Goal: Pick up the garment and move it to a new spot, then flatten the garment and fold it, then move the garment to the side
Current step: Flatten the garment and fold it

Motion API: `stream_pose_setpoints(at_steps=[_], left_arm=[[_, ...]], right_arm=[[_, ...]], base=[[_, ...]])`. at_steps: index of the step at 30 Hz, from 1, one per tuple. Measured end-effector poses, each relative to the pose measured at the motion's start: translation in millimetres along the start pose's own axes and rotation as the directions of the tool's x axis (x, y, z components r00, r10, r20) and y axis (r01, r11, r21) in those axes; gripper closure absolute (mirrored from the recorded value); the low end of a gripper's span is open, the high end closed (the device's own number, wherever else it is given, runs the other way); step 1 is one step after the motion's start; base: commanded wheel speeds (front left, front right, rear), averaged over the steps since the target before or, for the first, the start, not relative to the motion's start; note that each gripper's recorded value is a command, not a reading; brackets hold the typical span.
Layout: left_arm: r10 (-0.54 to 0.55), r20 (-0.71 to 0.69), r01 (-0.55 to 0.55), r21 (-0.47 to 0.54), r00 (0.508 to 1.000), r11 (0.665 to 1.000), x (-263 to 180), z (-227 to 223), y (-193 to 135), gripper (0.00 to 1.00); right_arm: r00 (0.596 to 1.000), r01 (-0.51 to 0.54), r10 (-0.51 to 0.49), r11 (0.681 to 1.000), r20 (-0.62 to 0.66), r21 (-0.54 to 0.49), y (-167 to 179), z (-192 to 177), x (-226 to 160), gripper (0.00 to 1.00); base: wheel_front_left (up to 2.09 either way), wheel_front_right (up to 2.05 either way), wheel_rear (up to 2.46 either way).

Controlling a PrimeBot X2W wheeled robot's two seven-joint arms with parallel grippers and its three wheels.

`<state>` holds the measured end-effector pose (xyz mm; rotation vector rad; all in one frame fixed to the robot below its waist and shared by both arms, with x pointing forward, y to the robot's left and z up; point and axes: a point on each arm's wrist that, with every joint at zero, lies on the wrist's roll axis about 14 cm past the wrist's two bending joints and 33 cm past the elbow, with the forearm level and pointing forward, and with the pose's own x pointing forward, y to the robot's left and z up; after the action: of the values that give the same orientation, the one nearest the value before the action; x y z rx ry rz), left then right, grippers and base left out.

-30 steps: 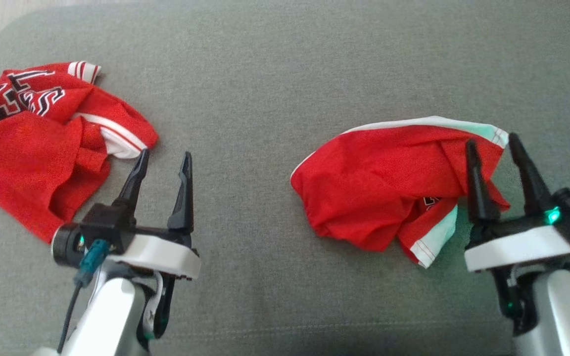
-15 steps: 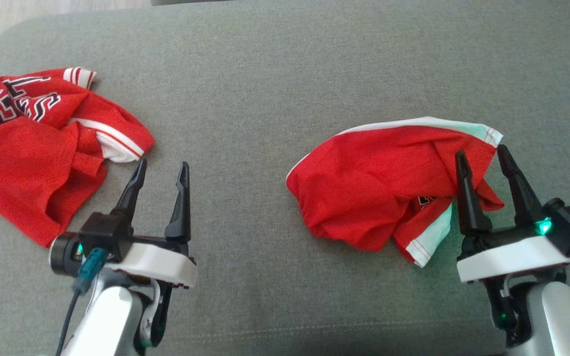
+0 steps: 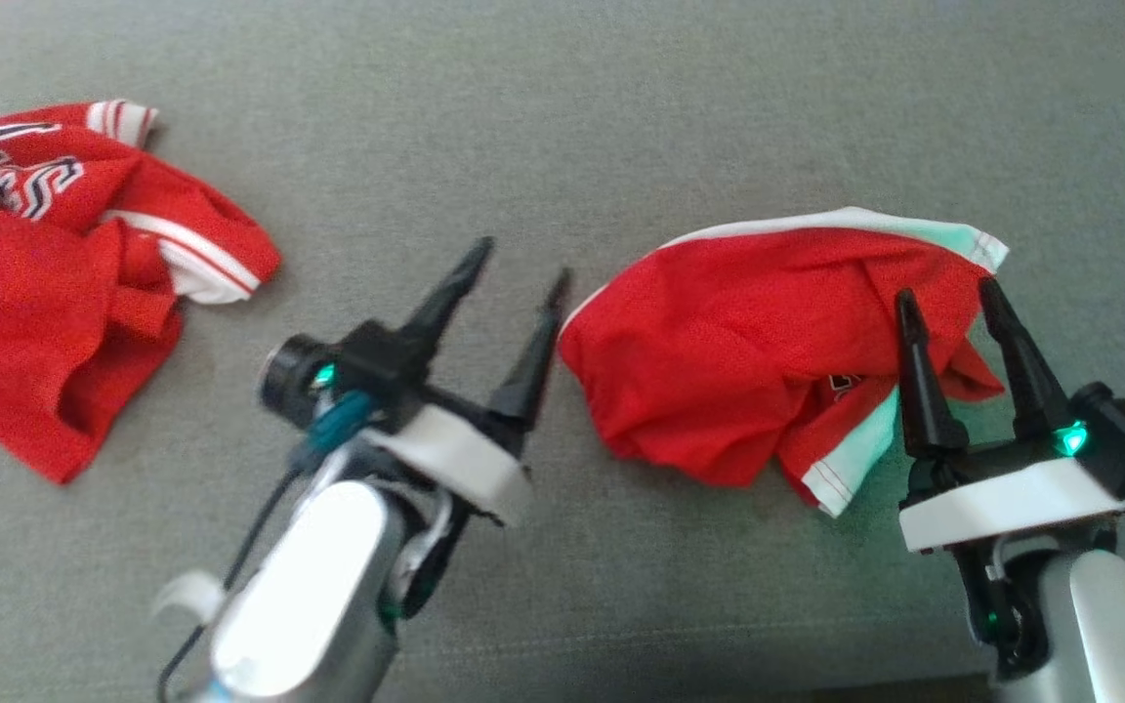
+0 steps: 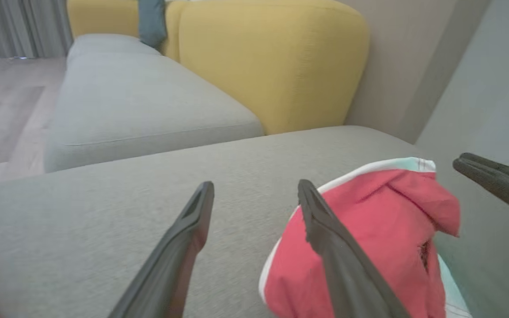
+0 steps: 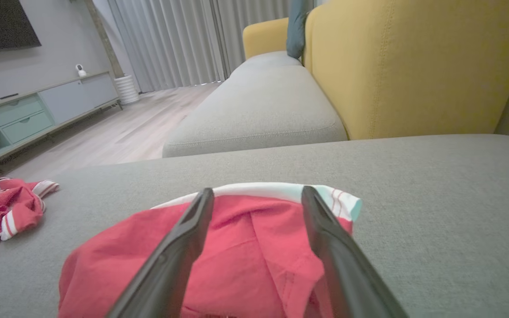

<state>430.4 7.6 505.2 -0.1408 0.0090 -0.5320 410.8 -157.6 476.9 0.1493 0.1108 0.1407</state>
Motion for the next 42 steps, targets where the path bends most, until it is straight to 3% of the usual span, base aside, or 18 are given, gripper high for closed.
stream_pose_setpoints(at_steps=[7,14,15,16,21,29,36,42], left_arm=[[-0.155,-0.189,0.145,-0.065,0.97,0.987,12,-51,-41,0.0],[-0.153,-0.303,0.133,-0.085,0.941,0.987,9,-85,-41,0.0],[-0.153,-0.312,0.133,-0.085,0.938,0.988,8,-87,-41,0.33],[-0.154,-0.319,0.133,-0.086,0.935,0.987,8,-89,-41,1.0],[-0.15,-0.316,0.135,-0.07,0.937,0.988,7,-91,-39,1.0],[-0.129,-0.113,0.143,0.127,0.985,0.982,26,-37,-21,1.0],[-0.217,-0.08,0.231,0.299,0.973,0.926,18,-27,-36,1.0],[-0.296,-0.187,0.342,0.311,0.937,0.887,-4,-57,-58,1.0]], right_arm=[[0.999,0.033,-0.033,0.999,-0.011,-0.004,-12,-3,0,0.0],[0.997,0.066,-0.067,0.998,-0.025,-0.008,-23,-7,-5,0.0],[0.997,0.068,-0.069,0.998,-0.026,-0.008,-23,-7,-5,0.0],[0.997,0.07,-0.07,0.998,-0.026,-0.005,-24,-7,-5,0.0],[0.997,0.071,-0.071,0.998,-0.029,0.001,-24,-9,-5,0.0],[0.998,0.056,-0.056,0.998,-0.03,0.017,-18,-10,-1,0.0],[0.998,0.046,-0.045,0.999,-0.034,0.028,-15,-11,1,0.0],[0.998,0.051,-0.049,0.998,-0.044,0.03,-16,-13,2,0.0]], base=[[0.0,0.0,0.0],[0.0,0.0,0.0],[0.0,0.0,0.0],[0.0,0.0,0.0],[0.0,0.0,0.0],[0.0,0.0,0.0],[0.0,0.0,0.0],[0.0,0.0,0.0]])
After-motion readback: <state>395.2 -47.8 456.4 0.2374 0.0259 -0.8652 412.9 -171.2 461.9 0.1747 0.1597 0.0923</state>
